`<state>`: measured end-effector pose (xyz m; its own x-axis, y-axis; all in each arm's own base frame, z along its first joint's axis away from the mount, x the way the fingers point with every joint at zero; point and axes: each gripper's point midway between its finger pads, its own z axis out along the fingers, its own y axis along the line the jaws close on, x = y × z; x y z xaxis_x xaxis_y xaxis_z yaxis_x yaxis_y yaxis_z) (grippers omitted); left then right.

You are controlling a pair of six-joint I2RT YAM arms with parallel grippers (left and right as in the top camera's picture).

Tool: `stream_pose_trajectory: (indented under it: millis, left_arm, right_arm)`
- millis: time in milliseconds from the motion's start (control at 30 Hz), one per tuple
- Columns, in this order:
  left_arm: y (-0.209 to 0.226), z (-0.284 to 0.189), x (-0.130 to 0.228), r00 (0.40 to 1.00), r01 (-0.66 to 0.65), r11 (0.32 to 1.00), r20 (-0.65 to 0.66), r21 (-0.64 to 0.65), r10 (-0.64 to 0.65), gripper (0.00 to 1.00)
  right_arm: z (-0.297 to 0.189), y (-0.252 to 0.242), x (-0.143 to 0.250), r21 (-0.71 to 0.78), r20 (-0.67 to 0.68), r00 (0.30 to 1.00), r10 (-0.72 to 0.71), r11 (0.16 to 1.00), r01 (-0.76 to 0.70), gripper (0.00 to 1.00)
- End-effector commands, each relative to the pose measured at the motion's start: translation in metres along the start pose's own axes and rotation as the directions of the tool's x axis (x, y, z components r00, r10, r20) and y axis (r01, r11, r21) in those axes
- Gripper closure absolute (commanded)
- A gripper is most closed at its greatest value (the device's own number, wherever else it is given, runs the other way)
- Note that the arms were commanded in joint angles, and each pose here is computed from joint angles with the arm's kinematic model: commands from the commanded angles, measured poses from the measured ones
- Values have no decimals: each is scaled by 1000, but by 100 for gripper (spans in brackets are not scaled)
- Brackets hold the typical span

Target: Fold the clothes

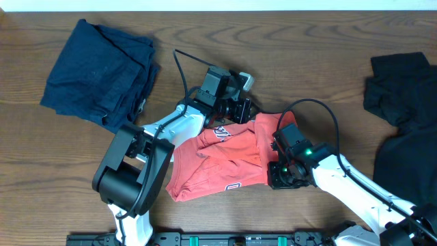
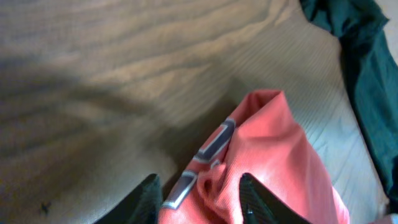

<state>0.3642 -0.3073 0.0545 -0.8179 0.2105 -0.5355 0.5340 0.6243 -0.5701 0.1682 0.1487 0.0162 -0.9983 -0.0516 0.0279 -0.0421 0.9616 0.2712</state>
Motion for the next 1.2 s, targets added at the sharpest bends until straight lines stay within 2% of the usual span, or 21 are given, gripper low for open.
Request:
stream_pose_trajectory:
  millis: [0,133,200,300,400,467,600,733,800,933,1100,1167]
  left_arm:
    - [-1,-12,-4,1000,13,1000,-4,-11,-13,56]
    - [-5,-46,-5,999,43,998,-19,-44,-44,54]
    - [-4,-68,-5,998,57,996,-24,-72,-59,54]
    - [8,-108,2,993,109,977,-26,-184,-116,50]
    - [29,-146,18,979,177,926,-34,-334,-199,34]
    - [39,-165,35,963,220,888,-56,-403,-264,26]
    - [53,-188,71,909,296,823,-121,-485,-399,23]
    - [59,-194,90,876,334,794,-144,-509,-461,22]
    - [60,-194,95,869,339,789,-151,-513,-472,21]
    - [59,-194,111,843,348,777,-187,-525,-504,12]
    - [67,-201,129,821,327,738,-208,-590,-531,11]
    - [73,-201,134,817,331,726,-202,-603,-540,7]
  right_arm:
    - [-8,7,-6,-23,33,999,-25,999,25,64]
    - [-46,27,-37,-84,177,981,-74,992,90,58]
    - [-70,34,-53,-108,259,963,-77,988,109,59]
    - [-99,34,-72,-123,354,934,-47,988,96,67]
    - [-106,20,-84,-91,394,919,-8,995,48,83]
    - [-101,5,-89,-51,389,921,18,999,2,89]
    - [-70,-11,-91,-8,312,949,45,999,-45,96]
    - [-29,-21,-96,27,231,971,63,997,-71,99]
    - [-10,-18,-102,0,200,977,66,998,-68,98]
    - [12,-7,-105,-75,151,987,52,996,-41,89]
    - [3,-3,-107,-87,174,985,8,996,8,86]
    - [-10,1,-107,-96,203,979,1,995,18,85]
